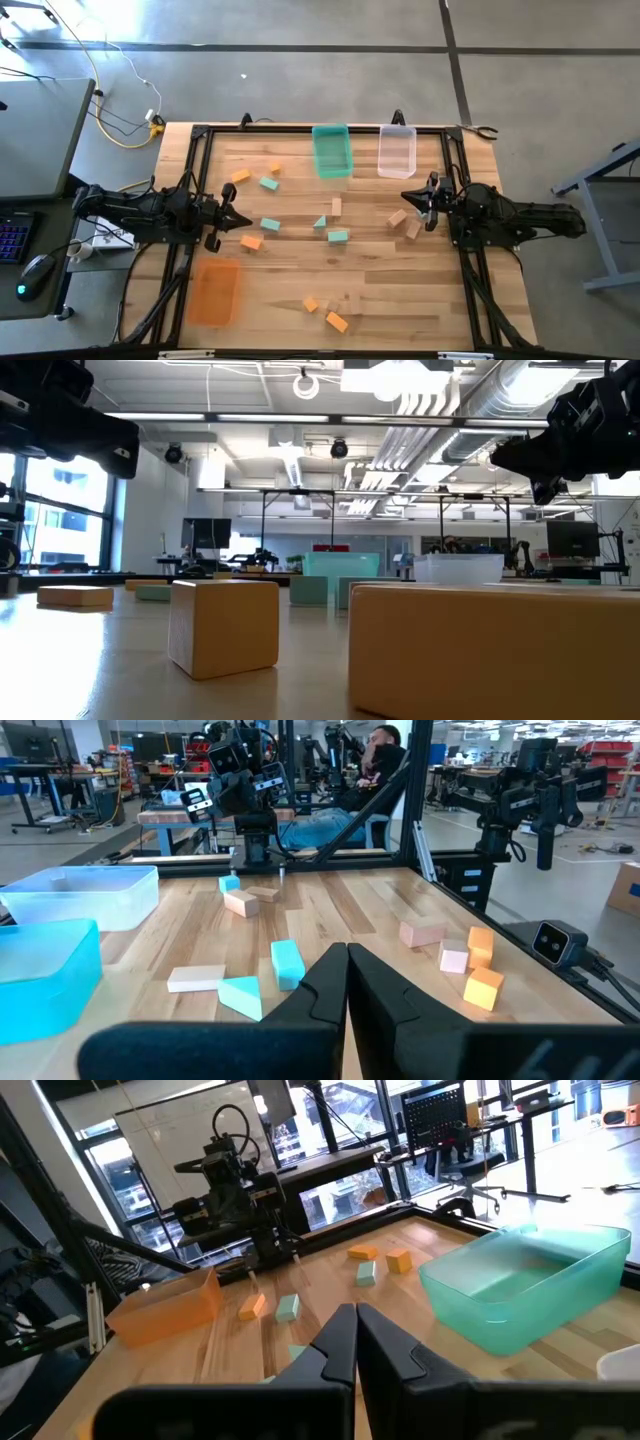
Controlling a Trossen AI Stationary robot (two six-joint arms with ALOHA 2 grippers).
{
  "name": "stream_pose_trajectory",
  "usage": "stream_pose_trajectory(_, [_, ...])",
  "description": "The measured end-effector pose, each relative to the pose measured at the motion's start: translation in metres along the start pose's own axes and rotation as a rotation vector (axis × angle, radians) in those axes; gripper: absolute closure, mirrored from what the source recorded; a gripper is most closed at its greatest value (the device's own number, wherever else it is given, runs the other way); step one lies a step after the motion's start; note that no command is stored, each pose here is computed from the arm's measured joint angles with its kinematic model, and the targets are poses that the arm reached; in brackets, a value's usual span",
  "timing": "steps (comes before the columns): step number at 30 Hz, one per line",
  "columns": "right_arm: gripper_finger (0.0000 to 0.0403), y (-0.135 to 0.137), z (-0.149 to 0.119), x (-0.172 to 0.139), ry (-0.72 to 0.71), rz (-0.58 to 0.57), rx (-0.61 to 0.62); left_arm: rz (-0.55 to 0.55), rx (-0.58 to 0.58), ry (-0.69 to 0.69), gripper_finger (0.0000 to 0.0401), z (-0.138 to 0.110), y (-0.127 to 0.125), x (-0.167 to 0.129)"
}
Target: Sort & place blocks by color
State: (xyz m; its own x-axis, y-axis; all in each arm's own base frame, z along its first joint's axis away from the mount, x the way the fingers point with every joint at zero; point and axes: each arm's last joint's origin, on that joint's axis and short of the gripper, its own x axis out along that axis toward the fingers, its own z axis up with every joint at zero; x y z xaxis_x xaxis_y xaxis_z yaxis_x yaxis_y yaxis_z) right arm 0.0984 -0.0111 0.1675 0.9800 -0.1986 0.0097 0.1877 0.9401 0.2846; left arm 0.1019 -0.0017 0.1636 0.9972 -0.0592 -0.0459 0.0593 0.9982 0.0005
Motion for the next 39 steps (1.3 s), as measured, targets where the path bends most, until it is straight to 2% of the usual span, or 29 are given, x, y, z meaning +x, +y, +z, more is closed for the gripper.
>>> stream_pose_trajectory(9, [0.0403, 0.0000, 0.0000, 0.0000, 0.000, 0.000, 0.000, 0.000, -0.004, -0.001, 0.0401, 0.0001, 0.0000, 0.0000])
stream_pose_trajectory(17, [0.0403, 0.0000, -0.0001, 0.0000, 0.000, 0.000, 0.000, 0.000, -0.080, -0.002, 0.0401, 0.0002, 0.0000, 0.0000])
stream_pose_trajectory(25, [0.0403, -0.0008, 0.0002, 0.0001, -0.005, -0.019, -0.123, -0.012, -0.148, -0.001, 0.0401, 0.0002, -0.0004, 0.0000])
stream_pose_trajectory(39, [0.0403, -0.0007, 0.0006, 0.0001, -0.009, -0.018, -0.071, -0.005, -0.158, -0.001, 0.0401, 0.0002, -0.0002, 0.0000])
